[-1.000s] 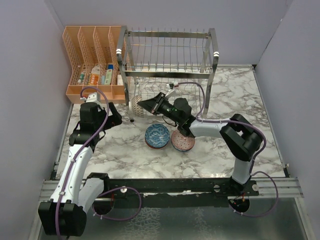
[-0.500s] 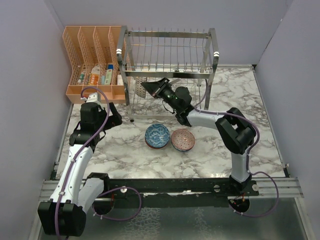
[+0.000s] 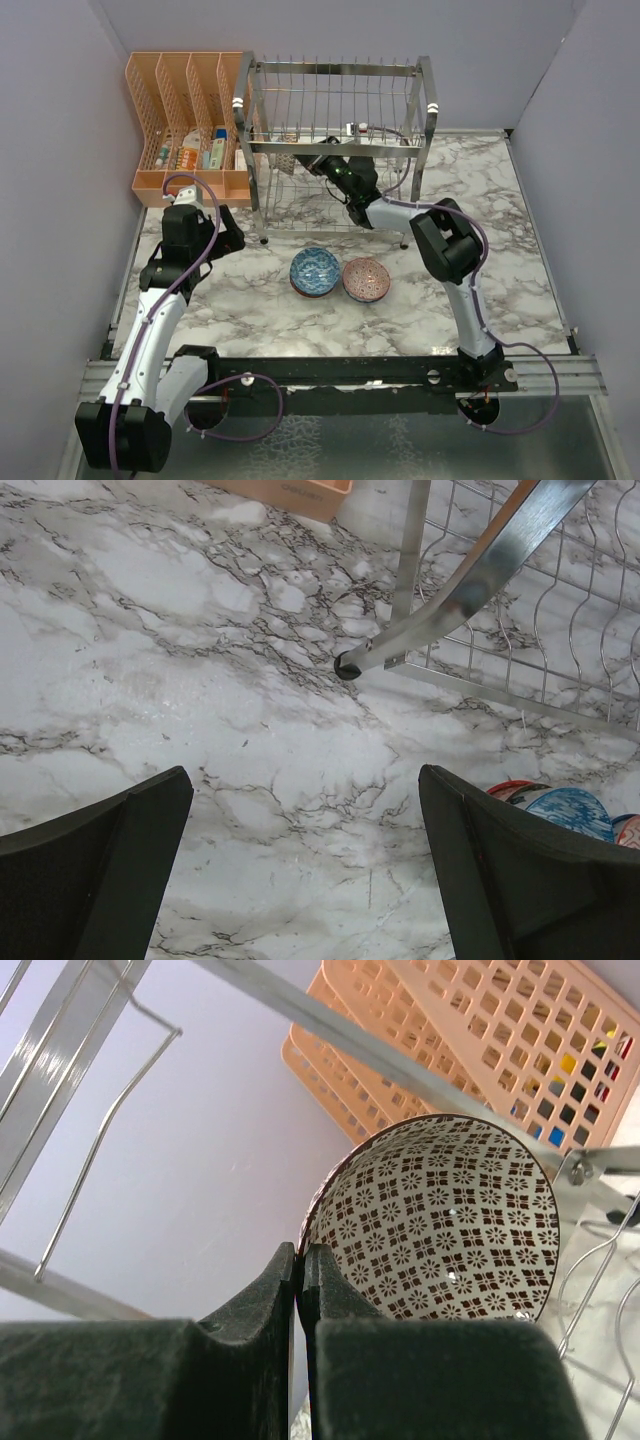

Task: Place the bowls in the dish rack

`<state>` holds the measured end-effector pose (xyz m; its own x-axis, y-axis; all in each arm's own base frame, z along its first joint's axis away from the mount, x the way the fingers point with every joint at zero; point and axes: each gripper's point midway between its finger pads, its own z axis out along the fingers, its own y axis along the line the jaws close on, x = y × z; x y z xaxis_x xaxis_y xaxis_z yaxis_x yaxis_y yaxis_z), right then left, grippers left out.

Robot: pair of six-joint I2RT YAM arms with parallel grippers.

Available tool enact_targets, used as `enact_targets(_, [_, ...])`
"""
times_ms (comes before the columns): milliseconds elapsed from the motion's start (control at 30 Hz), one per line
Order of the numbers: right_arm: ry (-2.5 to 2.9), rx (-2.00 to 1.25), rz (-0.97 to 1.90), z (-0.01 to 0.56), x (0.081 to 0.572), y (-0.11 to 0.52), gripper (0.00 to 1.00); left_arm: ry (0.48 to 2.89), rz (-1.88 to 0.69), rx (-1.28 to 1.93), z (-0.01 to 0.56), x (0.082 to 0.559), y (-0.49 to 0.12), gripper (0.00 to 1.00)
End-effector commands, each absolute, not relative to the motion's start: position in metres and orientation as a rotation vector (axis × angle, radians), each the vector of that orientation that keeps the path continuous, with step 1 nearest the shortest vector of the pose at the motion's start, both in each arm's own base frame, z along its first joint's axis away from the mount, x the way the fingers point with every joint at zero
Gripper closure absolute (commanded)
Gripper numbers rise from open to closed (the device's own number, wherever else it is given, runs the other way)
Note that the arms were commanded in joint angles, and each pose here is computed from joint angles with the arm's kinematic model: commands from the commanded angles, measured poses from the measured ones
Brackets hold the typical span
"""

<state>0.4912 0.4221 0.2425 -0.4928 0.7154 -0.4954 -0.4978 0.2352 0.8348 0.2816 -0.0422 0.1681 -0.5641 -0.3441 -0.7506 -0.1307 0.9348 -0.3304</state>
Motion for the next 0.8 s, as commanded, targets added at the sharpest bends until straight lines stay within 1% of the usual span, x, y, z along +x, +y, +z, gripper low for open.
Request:
enact_targets(0, [1.405,0.159,1.612,0.261,0.496,0.429,0.99,2.157,-0.269,-0.33,0.175,0.284,-0.039,0.01])
enact_targets(333, [1.434,0.093,1.717,0.24,0.506,0.447,0.99,2.169,-0.264,-0.332,0.173,0.285,-0.039,0.01])
enact_targets(567, [1.461,0.16,1.739,0.218,0.515,0.44,0.99,2.17,-0.267,-0.33,0.172,0.285,-0.04,0.01])
enact_targets(767, [1.458,0.12,1.728,0.212,0.524,0.439,0.99,2.172,-0.267,-0.329,0.172,0.286,-0.04,0.01])
